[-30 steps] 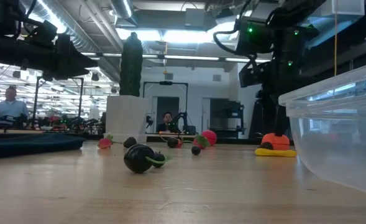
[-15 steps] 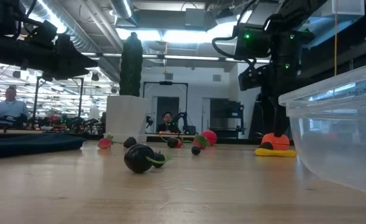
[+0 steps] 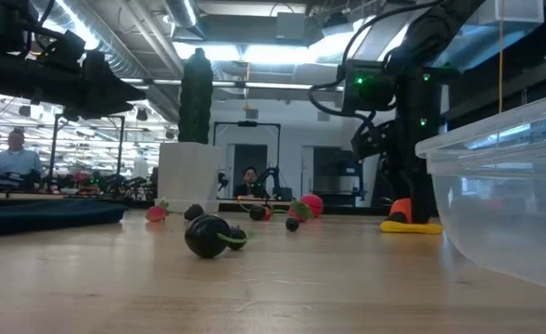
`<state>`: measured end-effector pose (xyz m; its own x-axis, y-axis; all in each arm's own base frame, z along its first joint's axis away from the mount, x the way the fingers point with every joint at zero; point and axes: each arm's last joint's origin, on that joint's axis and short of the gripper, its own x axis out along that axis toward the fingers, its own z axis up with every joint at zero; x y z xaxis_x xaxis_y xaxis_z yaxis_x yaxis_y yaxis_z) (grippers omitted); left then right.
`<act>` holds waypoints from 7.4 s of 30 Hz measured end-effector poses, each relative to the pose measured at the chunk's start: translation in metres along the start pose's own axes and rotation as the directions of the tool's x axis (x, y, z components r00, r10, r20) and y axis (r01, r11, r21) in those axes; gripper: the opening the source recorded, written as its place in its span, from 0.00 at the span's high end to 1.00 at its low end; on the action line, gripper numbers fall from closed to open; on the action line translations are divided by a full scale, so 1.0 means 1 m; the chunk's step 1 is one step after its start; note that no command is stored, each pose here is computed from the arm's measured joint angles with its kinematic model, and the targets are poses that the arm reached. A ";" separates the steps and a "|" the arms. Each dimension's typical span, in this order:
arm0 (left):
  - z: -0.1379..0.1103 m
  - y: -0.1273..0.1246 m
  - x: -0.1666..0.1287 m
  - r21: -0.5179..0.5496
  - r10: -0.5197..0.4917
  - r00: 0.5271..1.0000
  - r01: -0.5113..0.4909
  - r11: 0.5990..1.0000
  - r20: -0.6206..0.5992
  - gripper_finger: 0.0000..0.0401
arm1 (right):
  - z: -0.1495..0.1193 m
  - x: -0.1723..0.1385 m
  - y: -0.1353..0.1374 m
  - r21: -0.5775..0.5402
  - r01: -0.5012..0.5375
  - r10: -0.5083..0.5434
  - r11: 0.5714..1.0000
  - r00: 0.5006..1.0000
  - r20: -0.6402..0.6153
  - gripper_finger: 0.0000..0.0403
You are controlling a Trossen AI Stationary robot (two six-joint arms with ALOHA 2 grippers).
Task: Pick and placing Produce into tupperware
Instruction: Put the pumpkin into the transparent bin, then put the kiwi into the transparent bin
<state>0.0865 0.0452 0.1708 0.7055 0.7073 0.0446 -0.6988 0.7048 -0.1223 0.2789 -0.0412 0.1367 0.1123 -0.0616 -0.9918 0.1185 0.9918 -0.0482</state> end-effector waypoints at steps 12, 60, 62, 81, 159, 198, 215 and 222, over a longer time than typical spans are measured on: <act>0.000 0.000 0.000 0.000 0.000 1.000 0.000 1.000 0.000 0.26 | -0.001 0.001 0.000 0.024 -0.006 0.006 1.000 1.000 -0.016 0.18; 0.000 0.000 0.000 0.001 0.000 1.000 0.000 1.000 0.000 0.26 | 0.000 -0.119 0.059 0.166 -0.221 0.183 0.961 0.959 0.217 0.38; 0.000 0.000 0.000 0.001 0.000 1.000 0.000 1.000 0.000 0.26 | 0.000 -0.131 0.078 0.156 -0.252 0.211 0.955 0.948 0.237 0.38; -0.001 0.000 0.000 0.010 0.001 1.000 -0.001 1.000 -0.012 0.26 | -0.026 -0.083 0.213 0.417 -0.231 0.229 0.879 0.972 0.056 0.38; -0.001 0.000 0.000 0.013 -0.001 1.000 0.002 1.000 -0.012 0.26 | 0.001 -0.165 0.099 0.238 0.175 -0.182 0.955 0.983 0.010 0.27; -0.001 0.000 0.000 0.013 -0.001 1.000 0.001 1.000 -0.012 0.26 | -0.083 -0.204 -0.135 0.729 0.298 -0.351 0.616 0.933 -0.084 0.27; -0.001 0.000 0.000 0.014 0.000 1.000 0.000 1.000 -0.012 0.26 | -0.083 -0.204 -0.135 0.728 0.296 -0.348 0.618 0.934 -0.085 0.27; -0.001 0.000 0.000 0.013 0.000 1.000 0.001 1.000 -0.012 0.26 | -0.083 -0.204 -0.135 0.731 0.295 -0.347 0.615 0.934 -0.085 0.27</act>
<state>0.0866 0.0452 0.1696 0.7071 0.7063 0.0328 -0.7000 0.7058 -0.1090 0.1582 -0.1535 0.3355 -0.0198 -0.3922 -0.9197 0.8275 0.5098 -0.2353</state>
